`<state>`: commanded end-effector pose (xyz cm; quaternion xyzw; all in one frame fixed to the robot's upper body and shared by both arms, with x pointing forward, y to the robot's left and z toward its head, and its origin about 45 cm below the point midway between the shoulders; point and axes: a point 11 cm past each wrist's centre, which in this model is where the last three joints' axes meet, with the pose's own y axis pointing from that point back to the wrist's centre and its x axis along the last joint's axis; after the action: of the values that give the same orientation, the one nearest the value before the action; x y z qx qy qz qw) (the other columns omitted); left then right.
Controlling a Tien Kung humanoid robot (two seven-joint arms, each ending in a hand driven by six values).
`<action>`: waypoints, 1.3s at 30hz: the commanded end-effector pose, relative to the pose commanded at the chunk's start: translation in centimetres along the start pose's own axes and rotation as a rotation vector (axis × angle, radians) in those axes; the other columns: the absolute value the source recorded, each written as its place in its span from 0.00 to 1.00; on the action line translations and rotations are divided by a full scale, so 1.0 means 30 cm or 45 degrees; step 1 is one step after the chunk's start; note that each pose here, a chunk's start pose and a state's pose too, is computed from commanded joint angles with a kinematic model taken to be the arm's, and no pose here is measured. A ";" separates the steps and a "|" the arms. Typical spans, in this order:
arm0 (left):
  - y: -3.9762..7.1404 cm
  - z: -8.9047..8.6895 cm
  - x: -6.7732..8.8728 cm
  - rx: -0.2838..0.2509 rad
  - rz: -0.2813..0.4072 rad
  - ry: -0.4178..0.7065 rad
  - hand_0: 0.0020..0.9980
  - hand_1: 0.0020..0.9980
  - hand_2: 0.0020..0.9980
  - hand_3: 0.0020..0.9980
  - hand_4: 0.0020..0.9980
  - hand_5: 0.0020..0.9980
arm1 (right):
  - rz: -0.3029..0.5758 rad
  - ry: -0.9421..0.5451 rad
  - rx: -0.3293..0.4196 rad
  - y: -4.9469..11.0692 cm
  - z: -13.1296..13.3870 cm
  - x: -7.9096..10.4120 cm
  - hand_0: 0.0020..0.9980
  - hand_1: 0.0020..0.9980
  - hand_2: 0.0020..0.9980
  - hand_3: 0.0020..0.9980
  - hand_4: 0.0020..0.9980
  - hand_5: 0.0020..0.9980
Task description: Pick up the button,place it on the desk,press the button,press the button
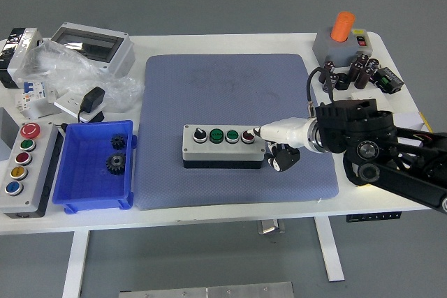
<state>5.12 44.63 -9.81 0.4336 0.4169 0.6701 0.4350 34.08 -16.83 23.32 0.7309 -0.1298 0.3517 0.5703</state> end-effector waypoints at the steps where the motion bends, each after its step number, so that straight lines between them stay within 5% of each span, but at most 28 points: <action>1: 0.000 0.000 0.000 -0.001 0.000 0.000 0.60 0.58 0.56 0.56 0.10 0.00 | -0.008 0.007 0.000 -0.001 -0.001 -0.005 0.55 0.51 0.32 1.00 0.23 0.04; 7: 0.000 0.002 0.001 -0.009 0.002 0.004 0.60 0.58 0.56 0.56 0.10 0.00 | 0.030 -0.022 0.045 0.015 -0.017 0.008 0.54 0.50 0.31 1.00 0.23 0.04; 18: 0.000 -0.007 -0.004 -0.001 0.003 0.003 0.61 0.58 0.56 0.56 0.11 0.00 | 0.446 -0.540 0.532 0.153 -0.081 0.209 0.54 0.49 0.31 1.00 0.24 0.05; 19: 0.000 -0.008 -0.005 0.001 0.003 0.003 0.61 0.58 0.56 0.56 0.11 0.00 | 0.499 -0.564 0.553 0.157 -0.078 0.221 0.52 0.48 0.33 1.00 0.39 0.14; 23: 0.000 -0.013 -0.007 0.006 0.002 0.001 0.61 0.58 0.56 0.56 0.11 0.00 | 0.732 -0.603 0.578 0.155 -0.042 0.258 0.52 0.48 0.33 1.00 0.39 0.14; 24: 0.000 -0.014 -0.008 0.007 0.002 0.001 0.61 0.58 0.56 0.56 0.11 0.00 | 0.807 -0.617 0.581 0.157 -0.028 0.271 0.59 0.54 0.51 0.78 0.66 0.37; 29: 0.000 -0.027 -0.011 0.024 0.014 -0.006 0.61 0.58 0.56 0.56 0.11 0.00 | 1.039 -0.800 0.603 0.148 0.048 0.293 0.59 0.54 0.51 0.78 0.66 0.37; 30: 0.000 -0.031 -0.010 0.032 0.021 -0.011 0.61 0.58 0.56 0.55 0.11 0.00 | 1.071 -0.854 0.609 0.144 0.063 0.291 0.75 0.72 0.73 0.80 0.83 0.65; 34: 0.001 -0.050 -0.003 0.065 0.054 -0.028 0.61 0.58 0.56 0.55 0.11 0.00 | 1.192 -1.069 0.624 0.134 0.133 0.267 0.75 0.72 0.73 0.80 0.83 0.65; 36: 0.002 -0.059 0.001 0.083 0.069 -0.037 0.61 0.58 0.56 0.56 0.12 0.00 | 1.217 -1.141 0.638 0.127 0.153 0.251 0.83 0.78 0.81 0.82 0.88 0.74; 39: 0.004 -0.072 0.012 0.116 0.102 -0.063 0.61 0.58 0.56 0.56 0.12 0.00 | 1.206 -1.232 0.679 0.107 0.160 0.222 0.83 0.78 0.81 0.82 0.88 0.74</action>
<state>2.97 44.54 -10.21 0.4857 0.4184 0.6563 0.3978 38.73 -20.89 29.61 0.7841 -0.5799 0.2180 0.0381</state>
